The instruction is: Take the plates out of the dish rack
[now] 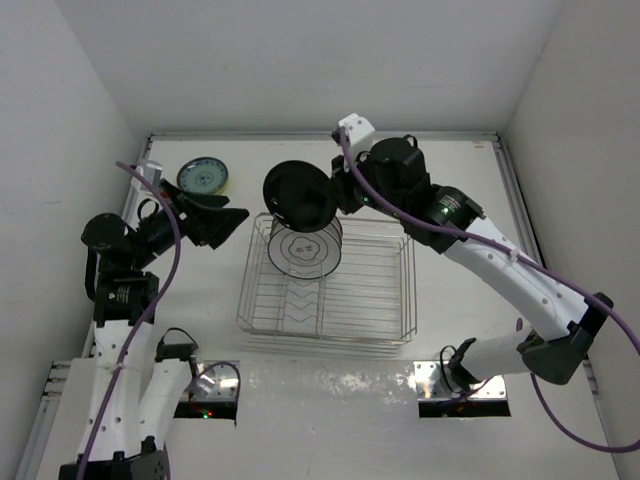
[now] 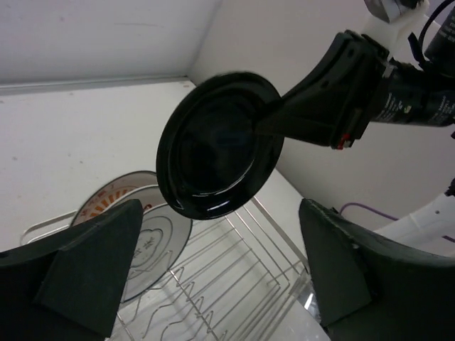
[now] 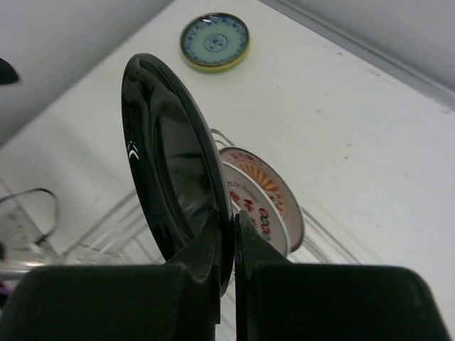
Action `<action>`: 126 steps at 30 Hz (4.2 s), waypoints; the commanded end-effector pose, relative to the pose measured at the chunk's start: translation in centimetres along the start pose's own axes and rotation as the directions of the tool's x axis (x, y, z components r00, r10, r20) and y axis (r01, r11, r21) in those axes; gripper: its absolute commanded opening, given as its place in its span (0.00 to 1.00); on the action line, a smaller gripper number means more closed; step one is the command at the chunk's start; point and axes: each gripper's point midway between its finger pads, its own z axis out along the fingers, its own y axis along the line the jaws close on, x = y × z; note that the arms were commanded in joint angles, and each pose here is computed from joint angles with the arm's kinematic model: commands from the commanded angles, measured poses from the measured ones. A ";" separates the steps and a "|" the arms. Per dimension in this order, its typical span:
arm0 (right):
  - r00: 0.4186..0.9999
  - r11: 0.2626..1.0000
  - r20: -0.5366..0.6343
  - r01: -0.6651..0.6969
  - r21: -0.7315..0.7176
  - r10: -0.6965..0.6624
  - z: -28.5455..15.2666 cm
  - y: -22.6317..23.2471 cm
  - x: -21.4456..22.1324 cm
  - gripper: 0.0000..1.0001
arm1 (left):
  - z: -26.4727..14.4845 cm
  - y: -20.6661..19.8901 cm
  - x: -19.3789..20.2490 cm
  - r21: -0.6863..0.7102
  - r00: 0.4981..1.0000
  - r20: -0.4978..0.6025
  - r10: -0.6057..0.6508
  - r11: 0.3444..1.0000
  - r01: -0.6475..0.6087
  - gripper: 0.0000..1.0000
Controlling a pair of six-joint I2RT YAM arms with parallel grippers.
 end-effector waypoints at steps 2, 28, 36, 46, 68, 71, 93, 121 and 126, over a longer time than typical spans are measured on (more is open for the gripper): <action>0.948 0.947 0.168 -0.228 -0.227 0.269 -2.0 3.5 -5.7 0.00 | 0.3 -1.5 0.0 0.101 0.999 -0.032 0.024 0.995 -0.021 0.83; 0.868 0.892 0.298 -0.442 0.098 0.397 -2.9 -3.5 0.3 0.99 | 2.0 14.8 -2.7 -0.541 0.916 0.261 -0.304 0.740 0.399 0.00; 0.908 0.907 0.290 -0.368 0.204 0.303 -7.2 -5.5 3.1 0.99 | 1.4 30.8 -4.9 -0.724 0.825 0.447 -0.344 0.402 0.560 0.00; 0.937 0.919 0.247 -0.308 0.247 0.247 -8.3 -6.1 5.5 0.99 | 3.6 43.8 -1.4 -0.816 0.799 0.391 -0.456 0.230 0.531 0.00; 0.993 0.992 0.035 -0.116 0.055 0.114 -2.2 -2.0 6.7 0.99 | 1.2 45.2 3.2 -0.875 0.783 0.364 -0.505 0.102 0.473 0.98; 1.000 0.999 -0.013 0.026 -0.025 -0.026 -1.1 -1.0 6.4 0.99 | 0.4 44.1 3.2 -0.892 0.786 0.345 -0.514 0.080 0.444 1.00; 0.873 0.818 -0.101 0.400 -0.413 -0.478 6.9 2.7 10.9 0.61 | -3.5 19.1 4.7 -0.731 0.987 -0.048 -0.153 0.679 0.070 1.00; 0.808 0.797 -0.153 0.497 -0.342 -0.569 10.0 0.3 13.1 0.00 | -4.0 17.9 7.2 -0.709 0.986 -0.100 -0.135 0.705 0.025 1.00; 0.778 0.768 -0.144 0.538 -0.349 -0.611 9.7 0.0 12.6 0.00 | -3.9 18.0 7.3 -0.707 0.985 -0.104 -0.140 0.706 0.026 1.00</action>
